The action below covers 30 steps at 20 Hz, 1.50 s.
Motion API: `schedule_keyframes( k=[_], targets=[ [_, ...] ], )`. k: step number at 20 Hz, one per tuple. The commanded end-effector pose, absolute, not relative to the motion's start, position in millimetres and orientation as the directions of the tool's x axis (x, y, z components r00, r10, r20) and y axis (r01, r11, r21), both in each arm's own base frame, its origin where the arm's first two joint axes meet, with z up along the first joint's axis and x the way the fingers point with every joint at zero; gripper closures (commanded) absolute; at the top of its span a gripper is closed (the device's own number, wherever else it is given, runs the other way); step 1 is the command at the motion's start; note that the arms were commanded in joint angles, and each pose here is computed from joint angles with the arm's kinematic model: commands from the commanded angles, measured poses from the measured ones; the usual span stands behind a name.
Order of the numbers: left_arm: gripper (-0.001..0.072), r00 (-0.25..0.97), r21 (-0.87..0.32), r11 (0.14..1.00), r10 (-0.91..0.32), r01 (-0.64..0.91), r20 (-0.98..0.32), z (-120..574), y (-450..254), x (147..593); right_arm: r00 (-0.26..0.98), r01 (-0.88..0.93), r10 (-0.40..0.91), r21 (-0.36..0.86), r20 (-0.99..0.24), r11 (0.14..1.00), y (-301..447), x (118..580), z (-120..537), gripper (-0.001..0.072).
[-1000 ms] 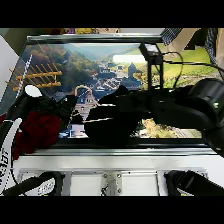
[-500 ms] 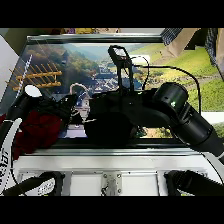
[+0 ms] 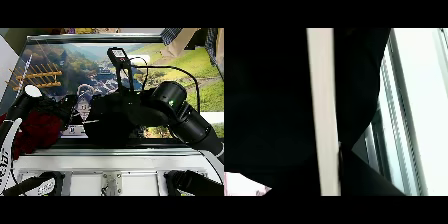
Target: Fold the clothes and pants, and hang the long-sleeved shirts on hangers.
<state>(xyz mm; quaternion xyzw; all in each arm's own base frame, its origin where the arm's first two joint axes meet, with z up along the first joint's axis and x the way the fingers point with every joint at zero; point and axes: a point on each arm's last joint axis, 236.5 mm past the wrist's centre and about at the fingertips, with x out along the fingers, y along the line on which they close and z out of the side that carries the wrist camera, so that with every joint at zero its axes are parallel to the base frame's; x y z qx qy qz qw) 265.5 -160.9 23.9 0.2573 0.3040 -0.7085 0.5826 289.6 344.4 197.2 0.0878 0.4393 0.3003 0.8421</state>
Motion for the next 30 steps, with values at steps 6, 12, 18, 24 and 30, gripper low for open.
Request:
schedule_keyframes(
  k=[6,12,18,24,30],
  targets=[
    [0.0682,-0.196,-0.136,-0.142,-0.668,0.980,-0.718,24,-160,264,0.440,-0.417,0.546,0.376,-0.713,0.828,262,308,216,0.0181],
    [0.0682,-0.197,-0.143,-0.135,-0.667,0.980,-0.718,24,-160,264,0.314,-0.525,0.629,0.422,-0.711,0.739,180,295,228,0.0181],
    [0.0681,-0.213,-0.164,-0.136,-0.667,0.977,-0.714,25,-160,260,0.308,-0.510,0.720,0.531,-0.623,0.677,121,294,197,0.0191],
    [0.0682,-0.223,-0.185,-0.129,-0.668,0.974,-0.710,26,-160,257,0.294,-0.555,0.864,0.664,-0.408,0.502,122,292,170,0.0192],
    [0.0682,-0.250,-0.229,-0.120,-0.666,0.966,-0.703,27,-160,251,0.120,-0.645,0.927,0.682,-0.355,0.345,147,268,167,0.0192]
  ],
)
